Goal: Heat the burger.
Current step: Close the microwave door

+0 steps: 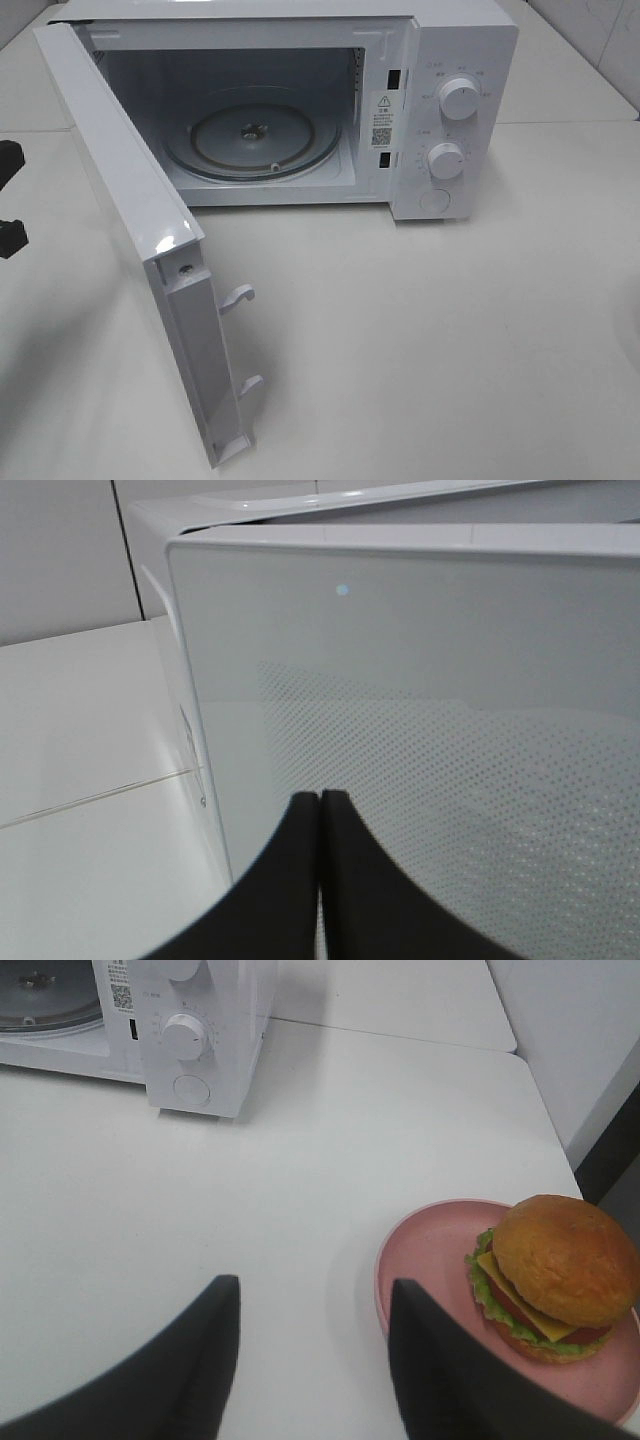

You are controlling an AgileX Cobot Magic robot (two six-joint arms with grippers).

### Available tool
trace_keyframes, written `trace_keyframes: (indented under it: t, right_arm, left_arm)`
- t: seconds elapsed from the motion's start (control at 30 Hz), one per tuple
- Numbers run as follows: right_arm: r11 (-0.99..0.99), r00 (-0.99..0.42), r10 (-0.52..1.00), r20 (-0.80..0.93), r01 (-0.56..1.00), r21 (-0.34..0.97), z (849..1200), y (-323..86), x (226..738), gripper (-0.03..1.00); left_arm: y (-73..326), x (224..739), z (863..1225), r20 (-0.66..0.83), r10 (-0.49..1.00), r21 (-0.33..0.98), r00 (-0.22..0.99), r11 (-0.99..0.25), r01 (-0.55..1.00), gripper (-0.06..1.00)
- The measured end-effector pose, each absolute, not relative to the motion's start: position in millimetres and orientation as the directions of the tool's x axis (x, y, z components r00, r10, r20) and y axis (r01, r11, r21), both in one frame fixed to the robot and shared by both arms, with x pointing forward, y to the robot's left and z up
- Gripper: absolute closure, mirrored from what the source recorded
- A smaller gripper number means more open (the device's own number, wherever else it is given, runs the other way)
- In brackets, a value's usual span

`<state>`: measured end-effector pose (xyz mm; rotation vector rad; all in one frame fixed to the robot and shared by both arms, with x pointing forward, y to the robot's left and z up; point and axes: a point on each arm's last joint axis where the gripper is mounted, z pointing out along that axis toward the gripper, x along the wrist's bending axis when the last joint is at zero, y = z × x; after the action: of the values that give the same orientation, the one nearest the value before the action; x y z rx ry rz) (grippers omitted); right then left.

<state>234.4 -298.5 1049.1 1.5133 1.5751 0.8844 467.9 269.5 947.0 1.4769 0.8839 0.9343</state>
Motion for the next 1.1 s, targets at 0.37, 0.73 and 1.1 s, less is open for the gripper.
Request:
trace_keyframes:
  t: [0.37, 0.73, 1.1]
  right_arm:
    - [0.055, -0.003, 0.998, -0.061, 0.468, 0.882, 1049, -298, 234, 0.48]
    - [0.055, -0.003, 0.998, -0.061, 0.468, 0.882, 1049, -298, 234, 0.48]
    - [0.052, -0.002, 0.998, -0.058, 0.467, 0.883, 1049, -298, 234, 0.48]
  left_arm:
    - [266, 492, 946, 0.057, 0.892, 0.997, 0.448, -0.078, 0.028, 0.94]
    - [249, 496, 930, 0.026, 0.867, 0.993, 0.498, -0.081, 0.089, 0.94]
    - [235, 497, 919, 0.01, 0.854, 0.987, 0.521, -0.091, 0.131, 0.94]
